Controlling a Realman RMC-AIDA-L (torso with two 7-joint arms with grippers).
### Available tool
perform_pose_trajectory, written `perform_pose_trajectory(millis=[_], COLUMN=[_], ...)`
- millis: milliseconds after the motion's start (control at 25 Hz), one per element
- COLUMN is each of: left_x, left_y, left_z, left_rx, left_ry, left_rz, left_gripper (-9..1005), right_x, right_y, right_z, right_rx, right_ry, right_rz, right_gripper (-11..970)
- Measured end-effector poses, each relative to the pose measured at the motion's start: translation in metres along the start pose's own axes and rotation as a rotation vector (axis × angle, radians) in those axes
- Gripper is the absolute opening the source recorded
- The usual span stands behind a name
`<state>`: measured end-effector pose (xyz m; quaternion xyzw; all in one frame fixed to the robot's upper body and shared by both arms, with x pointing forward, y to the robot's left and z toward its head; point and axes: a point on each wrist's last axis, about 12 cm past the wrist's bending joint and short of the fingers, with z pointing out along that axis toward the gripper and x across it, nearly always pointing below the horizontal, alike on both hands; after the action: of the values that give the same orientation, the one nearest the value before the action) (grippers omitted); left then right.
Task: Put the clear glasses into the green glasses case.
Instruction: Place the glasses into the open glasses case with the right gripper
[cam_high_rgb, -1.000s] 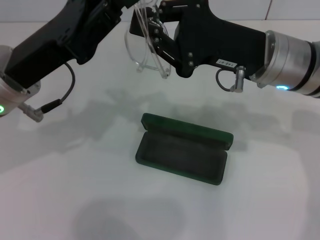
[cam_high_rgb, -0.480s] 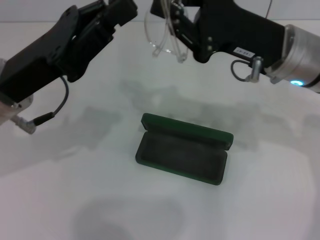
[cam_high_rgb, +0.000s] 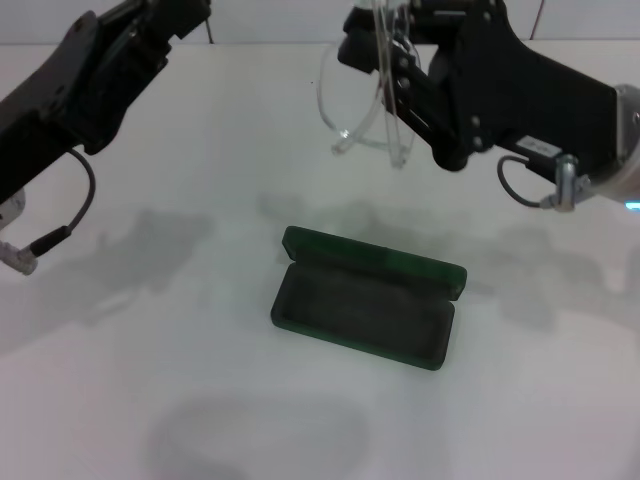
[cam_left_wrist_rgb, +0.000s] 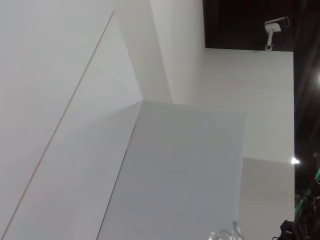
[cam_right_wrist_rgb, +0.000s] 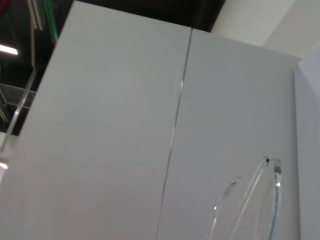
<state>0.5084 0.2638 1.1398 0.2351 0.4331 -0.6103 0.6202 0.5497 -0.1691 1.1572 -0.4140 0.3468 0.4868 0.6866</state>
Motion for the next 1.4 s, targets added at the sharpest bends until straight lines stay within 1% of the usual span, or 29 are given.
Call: perform_pose_trajectory(millis=[200, 320, 400, 480, 520, 680, 800, 840, 880, 1000, 1080, 1120, 1240, 1360, 1400], left_x=[0.0, -0.006, -0.014, -0.026, -0.034, -0.068, -0.086, -0.09, -0.093, -0.097, -0.098, -0.098, -0.099, -0.098, -0.097], left_y=[-0.001, -0.001, 0.0, 0.001, 0.0, -0.002, -0.006, -0.008, -0.009, -0.013, -0.015, -0.015, -0.015, -0.019, -0.02], left_z=[-0.002, -0.007, -0.015, -0.027, -0.034, -0.06, -0.073, -0.075, -0.078, -0.083, -0.085, -0.085, -0.085, -0.09, -0.092], left_rx=[-0.007, -0.02, -0.041, -0.071, -0.09, -0.154, -0.18, -0.186, -0.192, -0.206, -0.209, -0.21, -0.209, -0.223, -0.229], left_ry=[-0.003, -0.011, -0.017, -0.023, -0.027, -0.031, -0.02, -0.019, -0.017, -0.015, -0.014, -0.013, -0.009, -0.01, -0.011], left_rz=[-0.001, 0.013, 0.031, 0.061, 0.08, 0.143, 0.155, 0.16, 0.163, 0.174, 0.179, 0.18, 0.181, 0.191, 0.196], left_gripper=[69, 69, 69, 69, 69, 69, 69, 69, 69, 69, 69, 69, 69, 69, 69], right_x=[-0.001, -0.001, -0.001, -0.002, -0.002, -0.015, -0.033, -0.038, -0.044, -0.063, -0.073, -0.076, -0.079, -0.072, -0.065], right_y=[0.004, 0.003, 0.002, -0.001, -0.001, -0.006, -0.012, -0.013, -0.013, -0.013, -0.012, -0.012, -0.013, -0.012, -0.011], right_z=[-0.005, -0.012, -0.015, -0.019, -0.019, -0.015, 0.002, 0.007, 0.015, 0.043, 0.059, 0.066, 0.091, 0.113, 0.12], right_rx=[0.001, 0.013, 0.01, -0.053, -0.054, -0.17, -0.267, -0.278, -0.291, -0.275, -0.269, -0.268, -0.276, -0.282, -0.282], right_ry=[-0.006, 0.015, 0.033, 0.137, 0.142, 0.32, 0.583, 0.665, 0.781, 1.086, 1.206, 1.271, 1.404, 1.525, 1.584], right_rz=[0.011, 0.042, 0.054, 0.103, 0.107, 0.178, 0.243, 0.253, 0.262, 0.256, 0.265, 0.289, 0.355, 0.372, 0.37], right_gripper=[117, 117, 117, 117, 117, 117, 117, 117, 117, 117, 117, 117, 117, 118, 118])
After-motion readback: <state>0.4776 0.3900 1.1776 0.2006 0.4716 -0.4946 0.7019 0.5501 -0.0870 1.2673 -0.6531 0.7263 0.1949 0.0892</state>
